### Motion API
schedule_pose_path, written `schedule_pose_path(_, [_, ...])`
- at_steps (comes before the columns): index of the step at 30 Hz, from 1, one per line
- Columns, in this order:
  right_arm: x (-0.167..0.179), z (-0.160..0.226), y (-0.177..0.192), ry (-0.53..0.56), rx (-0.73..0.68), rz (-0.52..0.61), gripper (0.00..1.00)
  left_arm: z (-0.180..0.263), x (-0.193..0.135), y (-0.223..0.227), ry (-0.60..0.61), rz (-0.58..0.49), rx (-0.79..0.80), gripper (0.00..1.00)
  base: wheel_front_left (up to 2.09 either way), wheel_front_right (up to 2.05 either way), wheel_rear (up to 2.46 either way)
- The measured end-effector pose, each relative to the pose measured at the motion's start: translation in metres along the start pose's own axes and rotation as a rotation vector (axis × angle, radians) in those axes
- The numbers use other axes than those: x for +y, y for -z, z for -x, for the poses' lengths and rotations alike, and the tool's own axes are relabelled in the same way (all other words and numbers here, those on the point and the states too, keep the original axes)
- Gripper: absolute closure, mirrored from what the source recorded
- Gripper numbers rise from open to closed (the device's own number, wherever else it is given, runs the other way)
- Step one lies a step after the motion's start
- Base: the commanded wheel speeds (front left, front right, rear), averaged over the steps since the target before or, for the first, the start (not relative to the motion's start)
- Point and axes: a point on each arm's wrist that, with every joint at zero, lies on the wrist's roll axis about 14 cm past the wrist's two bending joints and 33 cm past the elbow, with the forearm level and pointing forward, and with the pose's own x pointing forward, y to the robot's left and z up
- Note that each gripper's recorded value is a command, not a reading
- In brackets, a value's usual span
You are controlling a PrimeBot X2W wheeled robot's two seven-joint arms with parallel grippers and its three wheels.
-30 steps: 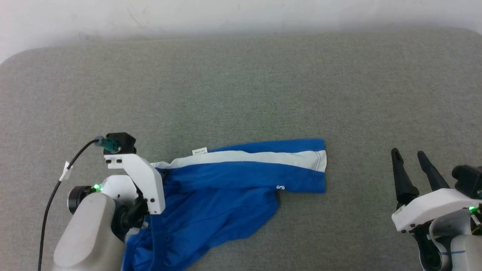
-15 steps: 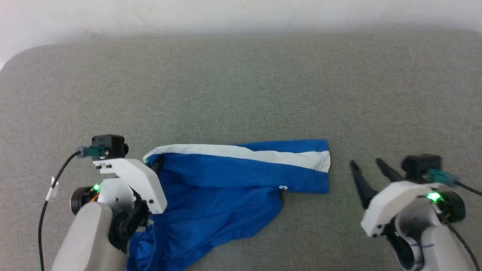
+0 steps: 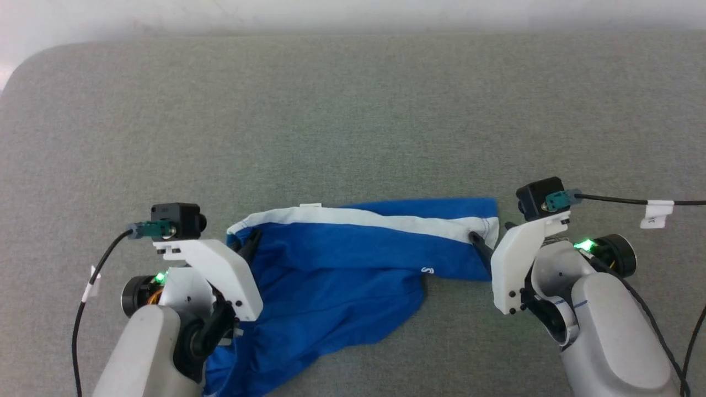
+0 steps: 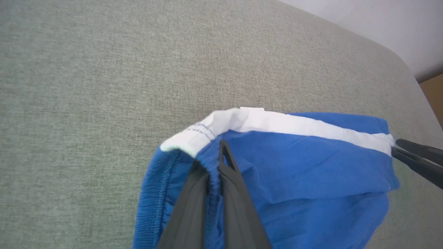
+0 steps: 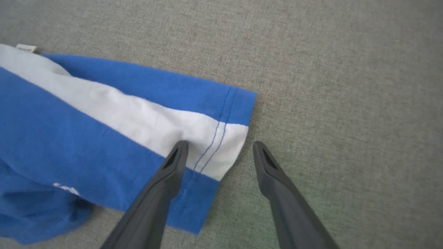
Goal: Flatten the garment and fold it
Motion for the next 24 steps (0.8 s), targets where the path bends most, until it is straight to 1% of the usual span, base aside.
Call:
schedule_pose_path(5, [0.002, -0.011, 0.009, -0.010, 0.043, -0.001, 0.00, 0.000, 0.004, 0.005, -0.009, 0.007, 0.014, 1.00, 0.00, 0.00, 0.00])
schedule_pose_path(6, [0.002, -0.013, 0.010, -0.010, 0.051, -0.002, 0.24, 0.000, 0.004, 0.005, -0.010, 0.008, 0.015, 1.00, 0.00, 0.00, 0.00])
schedule_pose_path(7, [0.002, -0.013, 0.010, -0.012, 0.052, -0.002, 0.64, 0.000, 0.004, 0.006, -0.011, 0.008, 0.016, 1.00, 0.00, 0.00, 0.00])
schedule_pose_path(8, [0.003, -0.014, 0.010, -0.013, 0.051, -0.002, 0.95, 0.000, 0.004, 0.006, -0.011, 0.008, 0.015, 1.00, 0.00, 0.00, 0.00])
schedule_pose_path(9, [0.003, -0.014, 0.009, -0.015, 0.048, 0.000, 1.00, 0.001, 0.004, 0.005, -0.010, 0.007, 0.014, 1.00, 0.00, 0.00, 0.00])
schedule_pose_path(14, [0.007, -0.010, 0.005, -0.025, 0.031, 0.003, 1.00, 0.001, 0.000, 0.003, 0.001, 0.001, 0.006, 1.00, 0.00, 0.00, 0.00])
schedule_pose_path(19, [0.011, 0.002, -0.014, -0.040, -0.035, -0.017, 1.00, 0.005, -0.010, -0.006, 0.028, 0.001, -0.027, 1.00, 0.00, 0.00, 0.00])
schedule_pose_path(22, [0.023, 0.016, -0.031, -0.114, -0.086, -0.111, 1.00, 0.011, -0.019, -0.023, 0.065, 0.021, -0.085, 1.00, 0.00, 0.00, 0.00])
schedule_pose_path(24, [0.031, 0.027, -0.050, -0.181, -0.133, -0.181, 1.00, 0.015, -0.024, -0.037, 0.090, 0.022, -0.121, 1.00, 0.00, 0.00, 0.00])
